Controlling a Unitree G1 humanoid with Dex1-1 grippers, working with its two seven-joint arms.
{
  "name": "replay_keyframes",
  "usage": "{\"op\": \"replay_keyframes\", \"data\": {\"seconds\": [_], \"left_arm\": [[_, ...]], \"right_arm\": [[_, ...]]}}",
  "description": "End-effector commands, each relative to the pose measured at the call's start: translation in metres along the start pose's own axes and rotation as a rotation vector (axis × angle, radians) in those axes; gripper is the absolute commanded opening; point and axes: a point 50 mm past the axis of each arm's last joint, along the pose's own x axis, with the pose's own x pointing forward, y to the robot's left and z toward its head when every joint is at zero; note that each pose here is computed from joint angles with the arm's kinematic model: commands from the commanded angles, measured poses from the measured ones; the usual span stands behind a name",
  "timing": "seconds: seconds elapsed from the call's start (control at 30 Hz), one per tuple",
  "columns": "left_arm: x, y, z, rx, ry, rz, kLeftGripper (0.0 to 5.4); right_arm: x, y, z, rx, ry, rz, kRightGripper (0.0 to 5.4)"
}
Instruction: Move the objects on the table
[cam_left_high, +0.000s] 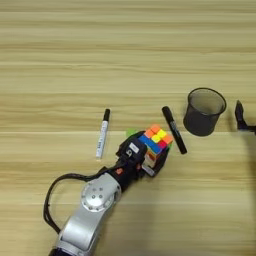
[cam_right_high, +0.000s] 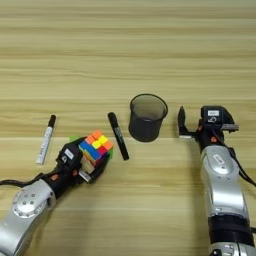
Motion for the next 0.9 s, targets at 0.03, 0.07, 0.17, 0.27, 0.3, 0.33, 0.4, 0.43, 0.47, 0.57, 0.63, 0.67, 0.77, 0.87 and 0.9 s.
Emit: {"op": "replay_keyframes", "data": {"seconds": [0.03, 0.07, 0.17, 0.27, 0.3, 0.33, 0.4, 0.43, 0.47, 0.57, 0.63, 0.67, 0.77, 0.87, 0.9], "left_arm": [[0.001, 0.001, -0.001, 0.012, 0.008, 0.005, 3.56], [0.000, 0.001, -0.001, 0.012, 0.007, 0.005, 3.44], [0.001, 0.001, 0.001, 0.014, 0.001, 0.006, 3.29], [0.001, 0.001, 0.003, 0.013, -0.014, 0.008, 3.29], [0.001, 0.001, 0.004, 0.013, -0.019, 0.009, 3.29], [0.001, 0.001, 0.005, 0.013, -0.027, 0.012, 3.29], [0.000, 0.002, 0.009, 0.011, -0.049, 0.019, 3.29], [0.000, 0.003, 0.011, 0.008, -0.061, 0.022, 3.29], [0.000, 0.003, 0.013, 0.007, -0.075, 0.026, 3.29], [-0.001, 0.006, 0.022, 0.000, -0.125, 0.050, 3.29], [-0.003, 0.010, 0.027, -0.002, -0.156, 0.075, 3.29], [-0.003, 0.012, 0.030, 0.000, -0.171, 0.090, 3.29], [-0.005, 0.017, 0.038, 0.014, -0.210, 0.132, 3.29], [-0.007, 0.023, 0.043, 0.015, -0.245, 0.182, 3.29], [-0.008, 0.027, 0.045, 0.018, -0.256, 0.204, 3.29]], "right_arm": [[0.000, 0.003, 0.003, 0.012, -0.003, 0.007, 5.40], [0.000, 0.003, 0.003, 0.012, -0.003, 0.007, 5.40], [0.000, 0.003, 0.003, 0.011, -0.002, 0.007, 5.40], [0.000, 0.003, 0.003, 0.011, -0.001, 0.007, 5.40], [0.000, 0.003, 0.003, 0.011, -0.001, 0.007, 5.40], [0.000, 0.003, 0.003, 0.011, -0.001, 0.007, 5.40], [0.000, 0.003, 0.003, 0.011, 0.000, 0.007, 5.40], [0.000, 0.003, 0.003, 0.010, 0.000, 0.007, 5.40], [0.000, 0.003, 0.003, 0.010, 0.000, 0.007, 5.40], [0.000, 0.003, 0.003, 0.009, 0.000, 0.007, 5.40], [0.000, 0.003, 0.002, 0.009, 0.000, 0.007, 5.40], [0.000, 0.003, 0.002, 0.009, 0.000, 0.007, 5.40], [0.000, 0.003, 0.002, 0.009, 0.000, 0.007, 5.40], [0.000, 0.003, 0.002, 0.009, 0.000, 0.007, 5.40], [0.000, 0.003, 0.002, 0.009, 0.001, 0.006, 5.40]]}}
